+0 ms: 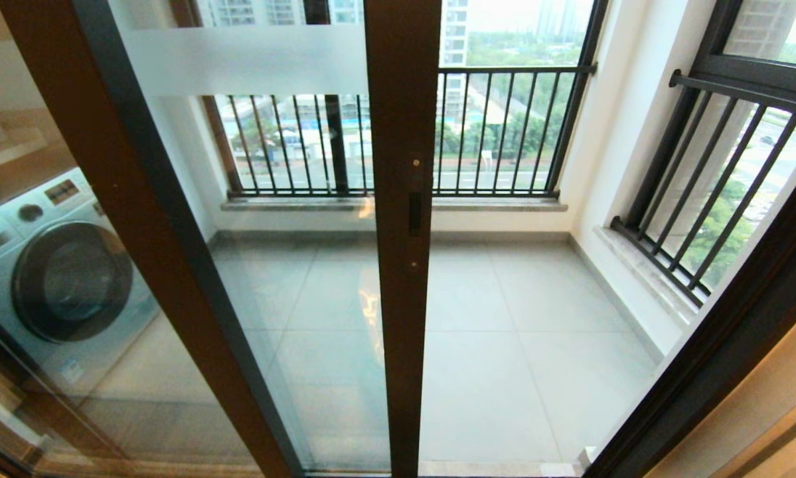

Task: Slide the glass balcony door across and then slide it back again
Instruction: Close the slid door

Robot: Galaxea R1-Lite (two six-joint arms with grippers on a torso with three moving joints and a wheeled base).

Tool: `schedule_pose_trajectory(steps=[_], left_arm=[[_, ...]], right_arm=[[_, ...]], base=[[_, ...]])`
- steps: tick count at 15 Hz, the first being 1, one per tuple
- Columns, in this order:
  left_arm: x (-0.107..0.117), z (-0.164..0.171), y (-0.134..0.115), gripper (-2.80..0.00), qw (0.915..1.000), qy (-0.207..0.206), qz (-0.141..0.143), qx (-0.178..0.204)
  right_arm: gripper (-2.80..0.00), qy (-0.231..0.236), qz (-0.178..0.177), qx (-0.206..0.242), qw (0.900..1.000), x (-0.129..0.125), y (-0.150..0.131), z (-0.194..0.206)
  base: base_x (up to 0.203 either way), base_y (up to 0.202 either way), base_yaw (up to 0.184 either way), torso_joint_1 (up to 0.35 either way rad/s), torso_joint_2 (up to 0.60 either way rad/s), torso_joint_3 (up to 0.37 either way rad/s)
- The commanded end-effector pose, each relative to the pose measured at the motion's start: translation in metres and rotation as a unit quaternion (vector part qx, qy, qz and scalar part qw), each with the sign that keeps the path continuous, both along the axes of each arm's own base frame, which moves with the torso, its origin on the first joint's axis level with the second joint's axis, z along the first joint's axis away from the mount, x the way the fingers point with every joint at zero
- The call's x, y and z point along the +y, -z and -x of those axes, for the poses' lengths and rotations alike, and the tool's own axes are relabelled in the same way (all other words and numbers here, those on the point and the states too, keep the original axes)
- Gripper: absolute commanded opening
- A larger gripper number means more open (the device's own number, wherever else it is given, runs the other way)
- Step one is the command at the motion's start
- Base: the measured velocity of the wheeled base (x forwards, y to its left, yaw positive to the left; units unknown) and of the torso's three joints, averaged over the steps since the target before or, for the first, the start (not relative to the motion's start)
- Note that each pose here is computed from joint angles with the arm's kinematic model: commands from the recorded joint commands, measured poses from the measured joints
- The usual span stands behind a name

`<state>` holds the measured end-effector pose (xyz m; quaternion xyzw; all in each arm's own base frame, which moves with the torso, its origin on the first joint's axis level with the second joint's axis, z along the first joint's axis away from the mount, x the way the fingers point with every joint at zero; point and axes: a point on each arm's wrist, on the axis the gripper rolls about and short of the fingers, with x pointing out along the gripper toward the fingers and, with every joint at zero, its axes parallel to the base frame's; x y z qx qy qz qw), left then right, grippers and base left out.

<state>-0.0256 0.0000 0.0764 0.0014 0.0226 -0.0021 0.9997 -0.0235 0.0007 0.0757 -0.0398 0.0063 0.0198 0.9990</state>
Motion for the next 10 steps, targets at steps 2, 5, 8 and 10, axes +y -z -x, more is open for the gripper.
schedule_pose_trajectory(steps=[2, 5, 8, 10], left_arm=[[0.0, -0.0012, -0.0012, -2.8, 0.9998, 0.0, 0.0, -0.018], [0.0, -0.001, -0.0006, -2.8, 0.9999, 0.0, 0.0, -0.013], [0.0, -0.001, -0.0006, -2.8, 0.9999, 0.0, 0.0, -0.013], [0.0, -0.001, -0.0006, -2.8, 0.9999, 0.0, 0.0, -0.013]], right_arm=[[-2.8, 0.0, 0.002, 0.0, 1.0, 0.0, 0.0, 0.0], [-2.8, 0.003, 0.001, -0.001, 1.0, -0.0001, -0.0004, 0.0001], [-2.8, 0.001, 0.036, -0.002, 0.999, 0.0, -0.0004, 0.0002], [-2.8, -0.002, 0.037, -0.013, 0.999, 0.0001, -0.0069, 0.0018]], base=[[0.0, 0.0, 0.0, 0.0, 0.0, 0.0], [0.0, 0.0, 0.0, 0.0, 0.0, 0.0], [0.0, 0.0, 0.0, 0.0, 0.0, 0.0], [0.0, 0.0, 0.0, 0.0, 0.0, 0.0]])
